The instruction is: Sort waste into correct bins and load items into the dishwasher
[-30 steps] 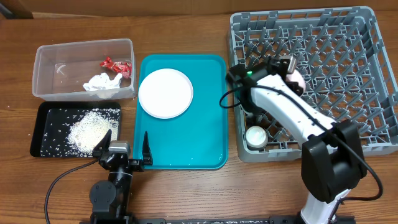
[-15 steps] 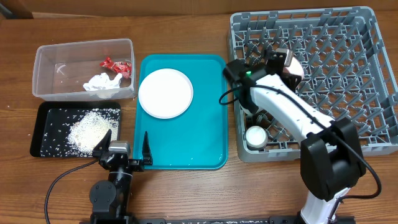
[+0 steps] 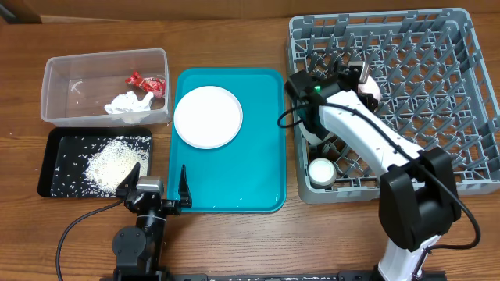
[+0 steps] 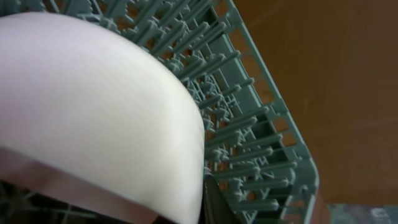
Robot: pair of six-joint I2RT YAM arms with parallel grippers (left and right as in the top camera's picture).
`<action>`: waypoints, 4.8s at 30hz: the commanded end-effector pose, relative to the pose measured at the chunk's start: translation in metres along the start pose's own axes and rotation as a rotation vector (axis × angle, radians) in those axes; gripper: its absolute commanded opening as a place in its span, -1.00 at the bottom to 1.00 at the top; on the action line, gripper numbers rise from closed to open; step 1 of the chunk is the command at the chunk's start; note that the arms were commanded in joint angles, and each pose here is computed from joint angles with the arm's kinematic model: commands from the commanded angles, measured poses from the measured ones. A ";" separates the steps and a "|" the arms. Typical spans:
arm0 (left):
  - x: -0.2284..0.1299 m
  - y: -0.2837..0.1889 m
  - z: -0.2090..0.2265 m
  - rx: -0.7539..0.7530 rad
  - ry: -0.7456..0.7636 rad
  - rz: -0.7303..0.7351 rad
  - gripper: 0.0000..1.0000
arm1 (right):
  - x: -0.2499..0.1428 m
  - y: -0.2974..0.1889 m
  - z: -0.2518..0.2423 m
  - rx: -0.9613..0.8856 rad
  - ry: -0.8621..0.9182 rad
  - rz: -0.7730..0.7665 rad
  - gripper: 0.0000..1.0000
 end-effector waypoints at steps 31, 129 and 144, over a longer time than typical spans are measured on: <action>-0.001 0.000 0.002 0.013 0.018 -0.001 1.00 | -0.008 -0.193 0.067 1.175 -0.121 0.592 0.25; -0.001 0.000 0.002 0.013 0.018 -0.001 1.00 | 0.074 -0.126 -0.080 0.843 0.278 0.023 0.38; -0.001 0.000 0.002 0.013 0.018 -0.001 1.00 | 0.030 -0.235 -0.113 1.515 0.088 0.273 1.00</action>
Point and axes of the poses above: each gripper's point midway between its finger pads, its own y axis out along the fingers, its own z axis along the line the jaws close on, x = y × z, the point moved 5 cm from there along -y, back along the fingers, and after that the axes turned 15 degrees about y, right-handed, at the moved point
